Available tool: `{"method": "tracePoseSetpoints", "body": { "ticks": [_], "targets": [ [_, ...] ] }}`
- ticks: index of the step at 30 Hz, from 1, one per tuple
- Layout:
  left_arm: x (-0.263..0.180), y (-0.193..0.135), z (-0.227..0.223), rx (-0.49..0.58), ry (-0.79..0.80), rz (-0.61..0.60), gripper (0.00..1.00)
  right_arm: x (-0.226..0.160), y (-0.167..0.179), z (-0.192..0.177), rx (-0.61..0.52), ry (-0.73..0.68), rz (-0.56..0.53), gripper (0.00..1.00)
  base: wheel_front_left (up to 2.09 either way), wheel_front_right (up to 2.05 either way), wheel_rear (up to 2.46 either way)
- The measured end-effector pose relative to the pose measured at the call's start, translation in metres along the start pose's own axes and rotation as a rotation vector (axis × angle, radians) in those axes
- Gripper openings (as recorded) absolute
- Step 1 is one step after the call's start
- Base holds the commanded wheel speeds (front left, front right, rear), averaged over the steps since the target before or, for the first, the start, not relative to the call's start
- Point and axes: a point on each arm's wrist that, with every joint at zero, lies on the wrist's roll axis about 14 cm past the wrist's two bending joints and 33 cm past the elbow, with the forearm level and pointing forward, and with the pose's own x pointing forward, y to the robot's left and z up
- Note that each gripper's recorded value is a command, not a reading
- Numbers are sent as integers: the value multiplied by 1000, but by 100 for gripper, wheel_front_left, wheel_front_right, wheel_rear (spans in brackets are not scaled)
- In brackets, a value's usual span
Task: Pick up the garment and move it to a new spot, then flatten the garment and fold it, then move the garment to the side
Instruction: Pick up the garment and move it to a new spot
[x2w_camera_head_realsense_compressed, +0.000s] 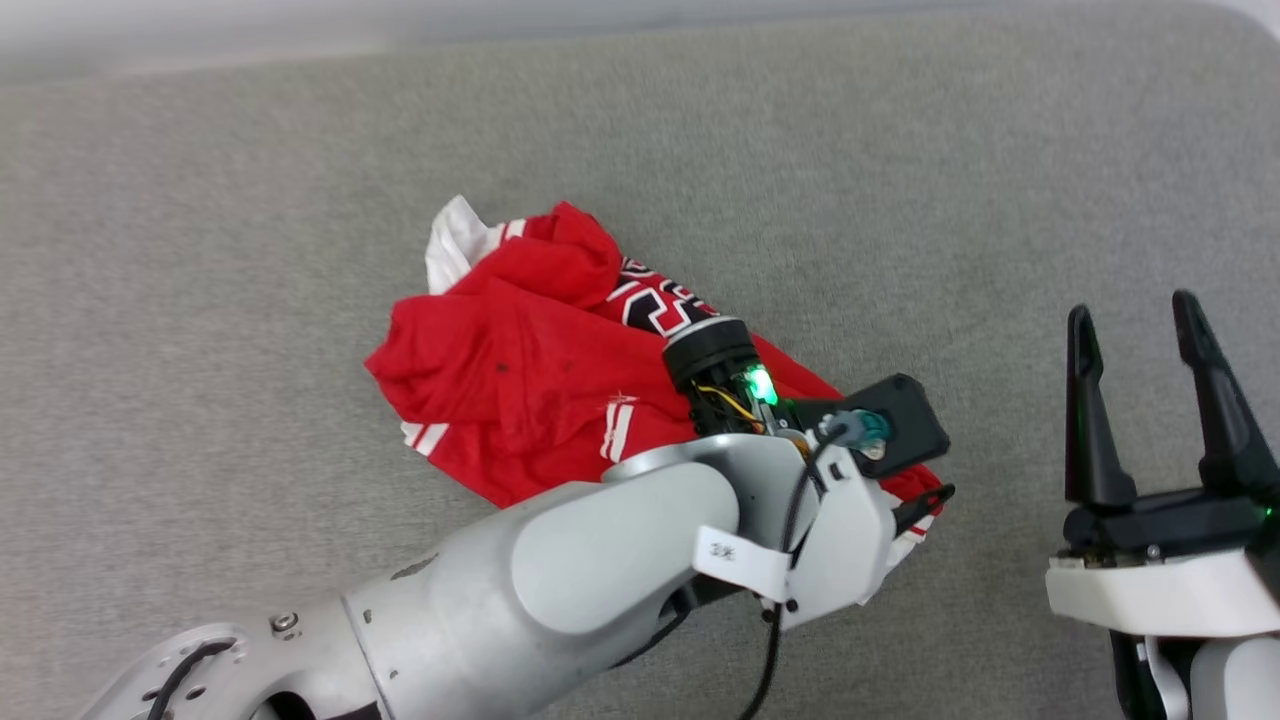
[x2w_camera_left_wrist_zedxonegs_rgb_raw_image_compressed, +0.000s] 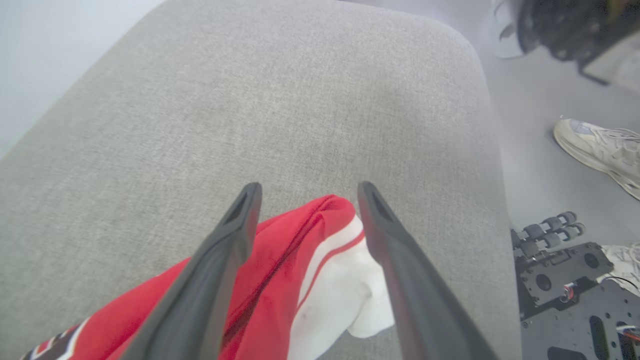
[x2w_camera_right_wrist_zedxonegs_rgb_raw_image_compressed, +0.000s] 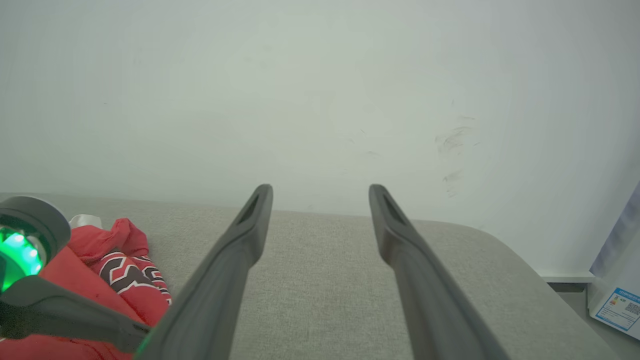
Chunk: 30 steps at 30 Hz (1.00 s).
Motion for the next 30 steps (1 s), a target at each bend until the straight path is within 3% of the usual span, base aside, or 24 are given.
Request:
{"method": "tracePoseSetpoints", "body": {
  "ticks": [7, 12, 20, 24, 30],
  "targets": [
    [-38, 34, 51, 71, -257, 233, 100, -19, 9, 19, 5, -28, 23, 100, 0, 0, 0],
    [-83, 58, 58, 70, -380, 450, 100, -27, 18, 27, 20, -44, 48, 100, 0, 0, 0],
    [-175, 97, 36, 24, -446, 843, 100, -34, 34, 27, 45, -36, 96, 100, 0, 0, 0],
    [-225, 101, 37, 30, -512, 1017, 100, -34, 40, 27, 57, -36, 111, 100, 0, 0, 0],
    [-289, 93, 4, 15, -514, 1258, 100, -37, 46, 24, 72, -24, 127, 100, 0, 0, 0]
  ]
}}
